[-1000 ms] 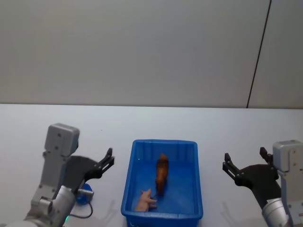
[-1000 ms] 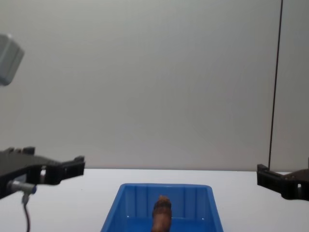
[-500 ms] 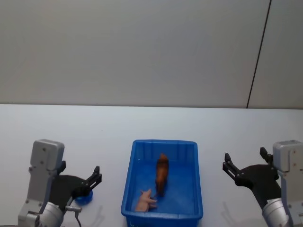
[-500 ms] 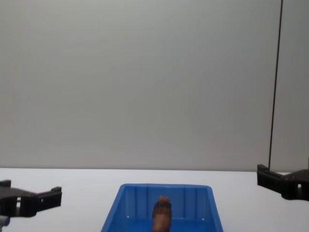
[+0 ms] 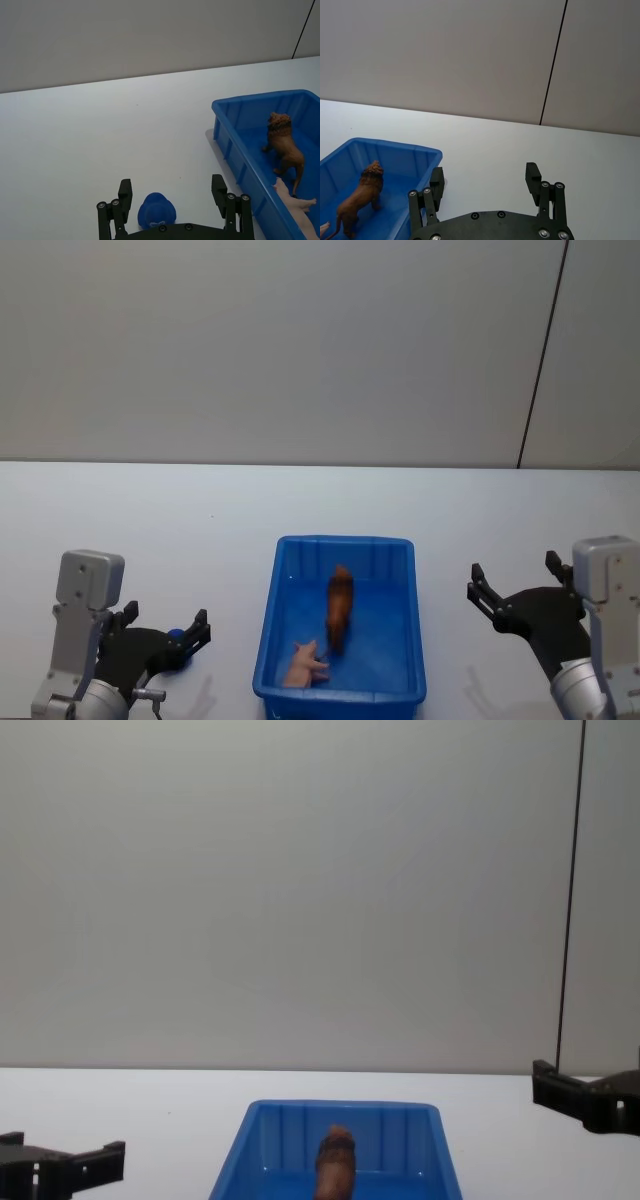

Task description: Pick up the two dolls from the table and place them into the box.

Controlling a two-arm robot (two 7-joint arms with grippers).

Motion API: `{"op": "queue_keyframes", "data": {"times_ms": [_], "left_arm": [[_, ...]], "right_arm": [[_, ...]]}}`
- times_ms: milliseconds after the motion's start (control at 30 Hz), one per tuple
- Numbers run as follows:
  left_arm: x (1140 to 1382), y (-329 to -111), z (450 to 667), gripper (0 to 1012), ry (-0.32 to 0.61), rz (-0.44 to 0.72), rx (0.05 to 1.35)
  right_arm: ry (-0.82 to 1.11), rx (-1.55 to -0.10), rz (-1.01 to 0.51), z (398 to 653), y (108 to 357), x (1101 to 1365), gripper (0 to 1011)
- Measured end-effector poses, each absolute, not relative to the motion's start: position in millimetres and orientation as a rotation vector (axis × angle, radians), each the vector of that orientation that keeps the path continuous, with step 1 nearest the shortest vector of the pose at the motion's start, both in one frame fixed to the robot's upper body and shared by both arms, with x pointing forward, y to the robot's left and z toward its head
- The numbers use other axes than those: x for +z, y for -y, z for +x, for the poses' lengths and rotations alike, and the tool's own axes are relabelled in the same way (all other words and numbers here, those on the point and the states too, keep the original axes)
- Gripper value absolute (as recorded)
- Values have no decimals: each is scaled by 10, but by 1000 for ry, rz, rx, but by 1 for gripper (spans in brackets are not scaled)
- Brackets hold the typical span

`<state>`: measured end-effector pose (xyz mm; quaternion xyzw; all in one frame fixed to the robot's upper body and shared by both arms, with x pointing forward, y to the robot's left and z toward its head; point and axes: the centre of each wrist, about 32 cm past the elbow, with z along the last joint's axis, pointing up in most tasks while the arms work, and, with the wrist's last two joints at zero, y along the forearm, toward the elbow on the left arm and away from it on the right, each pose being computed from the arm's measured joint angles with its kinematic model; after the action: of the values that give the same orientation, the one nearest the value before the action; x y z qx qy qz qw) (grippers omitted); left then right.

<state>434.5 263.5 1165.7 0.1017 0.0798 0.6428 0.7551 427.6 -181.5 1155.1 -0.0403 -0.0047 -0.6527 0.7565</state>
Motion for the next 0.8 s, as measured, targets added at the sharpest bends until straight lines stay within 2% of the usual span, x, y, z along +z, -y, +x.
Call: {"op": "queue_keyframes", "data": {"times_ms": [800], "left_arm": [[11694,-2763,4663,1001,-254,334,1337]], "right_arm": [[10,-1423,-88,4276,1815,11551,1001]]}}
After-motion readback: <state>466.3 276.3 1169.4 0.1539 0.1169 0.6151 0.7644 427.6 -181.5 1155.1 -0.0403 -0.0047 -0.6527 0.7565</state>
